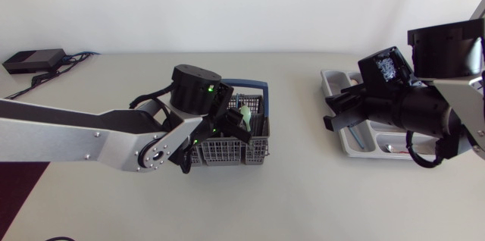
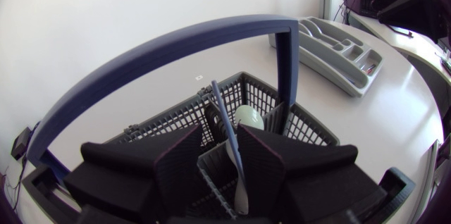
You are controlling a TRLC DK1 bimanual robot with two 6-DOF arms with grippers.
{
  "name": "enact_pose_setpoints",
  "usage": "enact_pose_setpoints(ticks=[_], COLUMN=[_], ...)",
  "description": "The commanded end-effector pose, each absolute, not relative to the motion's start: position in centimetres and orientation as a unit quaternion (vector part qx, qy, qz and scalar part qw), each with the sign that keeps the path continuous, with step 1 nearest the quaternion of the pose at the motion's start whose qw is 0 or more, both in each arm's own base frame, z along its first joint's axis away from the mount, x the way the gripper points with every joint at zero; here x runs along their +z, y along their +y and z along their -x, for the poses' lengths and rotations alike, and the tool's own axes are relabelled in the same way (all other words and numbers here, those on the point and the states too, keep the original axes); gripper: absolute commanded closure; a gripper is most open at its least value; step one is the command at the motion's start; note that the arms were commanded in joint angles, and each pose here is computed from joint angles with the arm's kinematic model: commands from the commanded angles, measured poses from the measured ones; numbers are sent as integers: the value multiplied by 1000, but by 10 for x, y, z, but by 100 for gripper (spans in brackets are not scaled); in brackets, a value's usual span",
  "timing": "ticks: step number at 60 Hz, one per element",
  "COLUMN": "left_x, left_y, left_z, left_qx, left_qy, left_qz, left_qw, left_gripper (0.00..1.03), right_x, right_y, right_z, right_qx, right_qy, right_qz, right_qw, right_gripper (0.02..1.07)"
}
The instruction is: Sort the cutlery from the basket into the organizer compartments.
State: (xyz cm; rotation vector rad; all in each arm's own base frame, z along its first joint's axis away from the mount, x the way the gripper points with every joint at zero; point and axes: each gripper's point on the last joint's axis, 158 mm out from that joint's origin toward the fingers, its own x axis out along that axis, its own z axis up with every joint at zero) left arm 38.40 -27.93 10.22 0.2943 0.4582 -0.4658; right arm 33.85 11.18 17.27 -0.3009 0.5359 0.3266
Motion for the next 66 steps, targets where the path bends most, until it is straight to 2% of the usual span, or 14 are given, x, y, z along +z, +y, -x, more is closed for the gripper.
enact_pose_setpoints(ticks=[1, 19, 52, 66], left_x=[120, 127, 109, 102], left_y=[-286, -288, -293, -295], left_z=[-387, -394, -408, -410], left_qx=[-231, -232, -225, -225], left_qy=[211, 206, 228, 236], left_qz=[-122, -115, -115, -118], left_qw=[942, 944, 940, 938], left_gripper=[66, 66, 67, 72], right_x=[163, 166, 165, 164], right_y=[114, 114, 115, 115], right_z=[-334, -335, -335, -334], right_qx=[163, 163, 165, 166], right_qy=[269, 266, 266, 266], right_qz=[139, 138, 139, 141], right_qw=[939, 940, 940, 939], right_gripper=[56, 56, 56, 56])
